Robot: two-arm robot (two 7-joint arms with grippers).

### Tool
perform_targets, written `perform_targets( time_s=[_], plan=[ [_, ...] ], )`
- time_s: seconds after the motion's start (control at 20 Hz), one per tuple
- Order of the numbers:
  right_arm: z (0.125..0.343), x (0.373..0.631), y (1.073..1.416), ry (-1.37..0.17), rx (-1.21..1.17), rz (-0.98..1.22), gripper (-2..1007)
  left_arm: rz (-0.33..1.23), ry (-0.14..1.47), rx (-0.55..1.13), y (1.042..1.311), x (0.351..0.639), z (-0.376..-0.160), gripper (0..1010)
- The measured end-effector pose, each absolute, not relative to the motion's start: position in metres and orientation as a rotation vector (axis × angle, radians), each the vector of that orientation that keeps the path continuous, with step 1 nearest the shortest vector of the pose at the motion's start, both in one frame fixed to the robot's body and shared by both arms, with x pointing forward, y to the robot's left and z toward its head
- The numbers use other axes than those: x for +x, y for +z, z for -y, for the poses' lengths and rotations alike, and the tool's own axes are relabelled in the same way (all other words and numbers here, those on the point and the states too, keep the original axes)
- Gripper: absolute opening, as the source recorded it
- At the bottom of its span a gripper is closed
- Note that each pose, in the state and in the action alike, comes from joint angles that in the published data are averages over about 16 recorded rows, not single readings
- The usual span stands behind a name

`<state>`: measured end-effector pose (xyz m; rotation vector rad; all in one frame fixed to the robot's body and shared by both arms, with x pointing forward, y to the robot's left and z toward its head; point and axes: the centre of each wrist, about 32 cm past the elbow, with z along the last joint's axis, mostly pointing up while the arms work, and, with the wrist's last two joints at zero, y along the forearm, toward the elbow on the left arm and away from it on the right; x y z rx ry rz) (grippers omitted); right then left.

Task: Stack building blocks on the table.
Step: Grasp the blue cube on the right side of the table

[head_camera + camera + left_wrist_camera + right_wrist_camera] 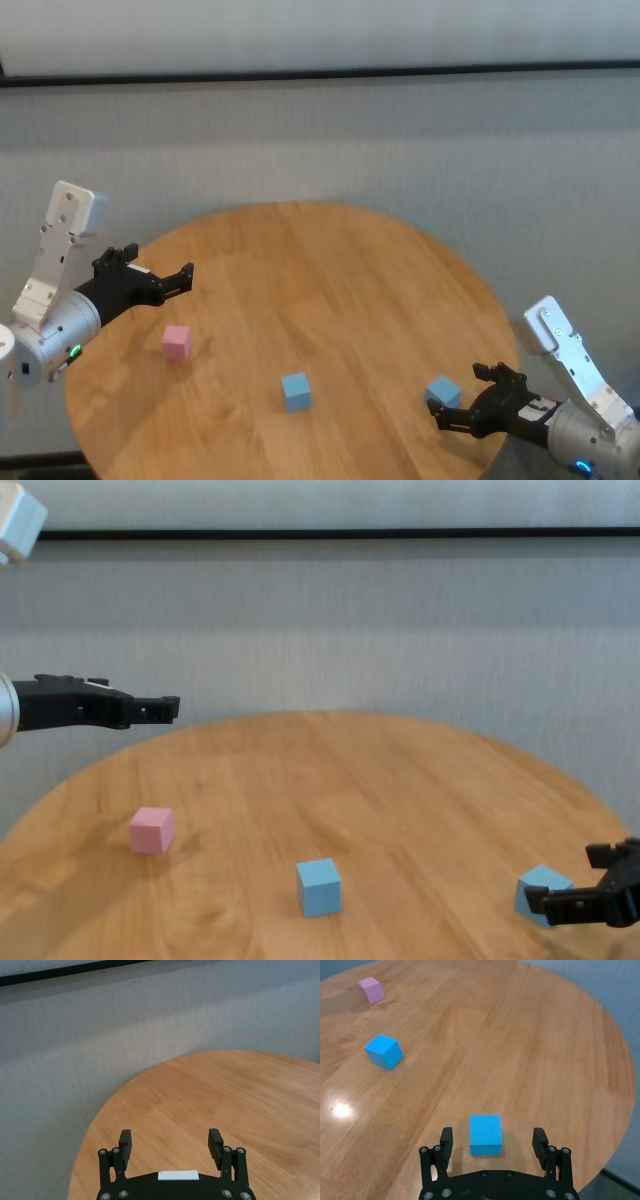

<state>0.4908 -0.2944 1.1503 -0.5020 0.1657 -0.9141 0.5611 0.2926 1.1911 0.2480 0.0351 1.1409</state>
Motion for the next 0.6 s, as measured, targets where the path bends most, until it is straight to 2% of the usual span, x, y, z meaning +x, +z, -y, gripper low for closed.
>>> perform_targets(
  time_s=[0.6],
  plan=[
    [0.2899,0.5001,1.1446,-0.939,-0.503,-0.229,1001,-0.035,1.141,0.248,1.1912,0.5612,-0.2925,1003]
  ],
)
